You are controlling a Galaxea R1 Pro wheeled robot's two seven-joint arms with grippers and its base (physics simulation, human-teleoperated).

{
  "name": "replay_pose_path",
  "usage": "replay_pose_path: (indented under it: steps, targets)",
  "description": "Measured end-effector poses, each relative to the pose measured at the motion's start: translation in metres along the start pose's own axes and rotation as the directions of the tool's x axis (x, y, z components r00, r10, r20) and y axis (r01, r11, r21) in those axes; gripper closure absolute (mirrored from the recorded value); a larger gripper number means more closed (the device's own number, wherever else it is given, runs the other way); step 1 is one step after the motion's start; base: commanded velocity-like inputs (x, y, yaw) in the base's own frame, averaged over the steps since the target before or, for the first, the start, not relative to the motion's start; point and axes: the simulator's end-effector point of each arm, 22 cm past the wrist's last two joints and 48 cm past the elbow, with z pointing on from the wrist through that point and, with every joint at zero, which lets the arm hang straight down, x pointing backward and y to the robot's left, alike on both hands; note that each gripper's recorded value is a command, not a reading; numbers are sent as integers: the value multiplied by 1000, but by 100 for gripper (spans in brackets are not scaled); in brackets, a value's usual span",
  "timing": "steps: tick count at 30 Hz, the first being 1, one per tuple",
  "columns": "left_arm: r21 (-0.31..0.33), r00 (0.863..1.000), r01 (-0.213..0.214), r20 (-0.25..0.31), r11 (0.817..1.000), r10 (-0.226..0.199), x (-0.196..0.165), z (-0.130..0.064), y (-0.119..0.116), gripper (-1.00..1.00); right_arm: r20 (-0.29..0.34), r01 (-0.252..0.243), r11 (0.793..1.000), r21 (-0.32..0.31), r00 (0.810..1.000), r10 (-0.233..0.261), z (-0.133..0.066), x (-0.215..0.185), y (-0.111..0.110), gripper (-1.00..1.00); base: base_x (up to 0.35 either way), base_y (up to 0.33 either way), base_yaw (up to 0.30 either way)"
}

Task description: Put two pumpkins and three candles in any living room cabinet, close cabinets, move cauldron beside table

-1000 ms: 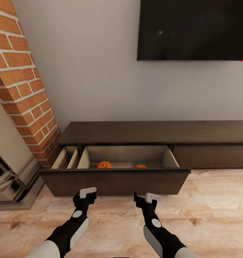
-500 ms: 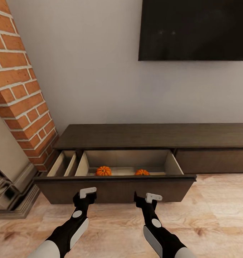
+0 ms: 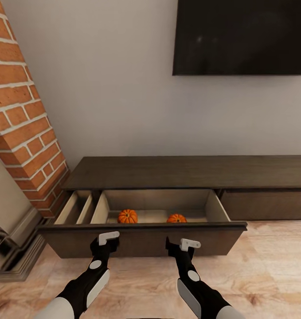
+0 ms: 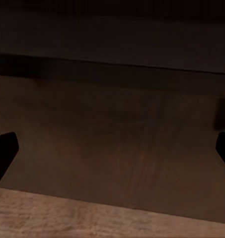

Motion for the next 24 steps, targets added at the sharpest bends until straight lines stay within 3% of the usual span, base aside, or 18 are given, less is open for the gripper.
replay_pose_path:
  steps: [12,24]
  targets:
    - [-1,1000,4,-1,1000,-4,0,0,0,-100,-1,-1,1000,-3,1000,1,0,0,1,-100,164,0,0]
    - [-7,1000,-4,6,1000,4,-3,1,8,-100,-1,-2,1000,-6,1000,2,0,0,3,-100,279,66,0]
